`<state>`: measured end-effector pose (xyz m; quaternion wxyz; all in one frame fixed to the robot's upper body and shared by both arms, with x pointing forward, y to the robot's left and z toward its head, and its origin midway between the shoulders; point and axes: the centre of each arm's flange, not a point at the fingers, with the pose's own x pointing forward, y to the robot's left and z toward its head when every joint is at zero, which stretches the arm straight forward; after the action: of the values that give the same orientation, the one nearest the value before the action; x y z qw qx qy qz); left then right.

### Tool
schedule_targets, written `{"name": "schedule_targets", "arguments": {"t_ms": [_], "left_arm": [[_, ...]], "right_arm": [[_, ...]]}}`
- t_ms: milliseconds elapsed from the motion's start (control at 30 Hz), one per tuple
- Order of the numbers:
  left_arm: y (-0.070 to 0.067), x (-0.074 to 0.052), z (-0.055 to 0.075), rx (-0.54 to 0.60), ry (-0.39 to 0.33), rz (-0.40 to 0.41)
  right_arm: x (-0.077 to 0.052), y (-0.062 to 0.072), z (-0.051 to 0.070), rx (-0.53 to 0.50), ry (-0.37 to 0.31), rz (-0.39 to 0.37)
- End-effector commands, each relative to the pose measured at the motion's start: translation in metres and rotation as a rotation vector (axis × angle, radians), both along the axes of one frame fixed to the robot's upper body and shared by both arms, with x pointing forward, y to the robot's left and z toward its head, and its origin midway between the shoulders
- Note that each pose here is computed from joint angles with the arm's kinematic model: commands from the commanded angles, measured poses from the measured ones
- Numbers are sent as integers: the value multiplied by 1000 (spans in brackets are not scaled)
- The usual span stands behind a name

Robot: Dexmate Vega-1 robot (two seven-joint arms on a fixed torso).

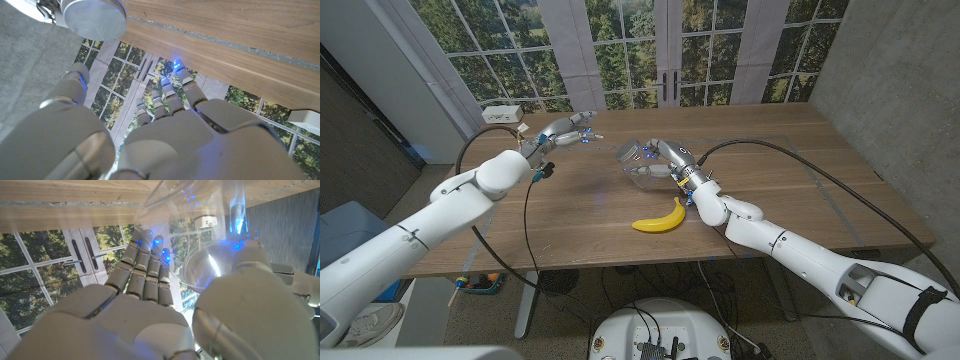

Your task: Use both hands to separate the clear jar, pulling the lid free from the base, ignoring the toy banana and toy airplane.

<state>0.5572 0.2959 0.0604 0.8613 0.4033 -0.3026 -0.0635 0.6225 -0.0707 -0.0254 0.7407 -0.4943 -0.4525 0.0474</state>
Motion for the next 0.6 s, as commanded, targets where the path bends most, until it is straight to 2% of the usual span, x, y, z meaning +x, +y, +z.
{"name": "schedule_targets", "arguments": {"t_ms": [33,300,600], "left_arm": [[-19,1,2,97,22,-25],[-28,7,-2,93,52,-75],[-36,11,-7,87,42,-94]], "right_arm": [[-6,2,3,-23,-40,-11],[-10,3,3,-30,-54,-12],[-14,4,2,-35,-68,-12]]}}
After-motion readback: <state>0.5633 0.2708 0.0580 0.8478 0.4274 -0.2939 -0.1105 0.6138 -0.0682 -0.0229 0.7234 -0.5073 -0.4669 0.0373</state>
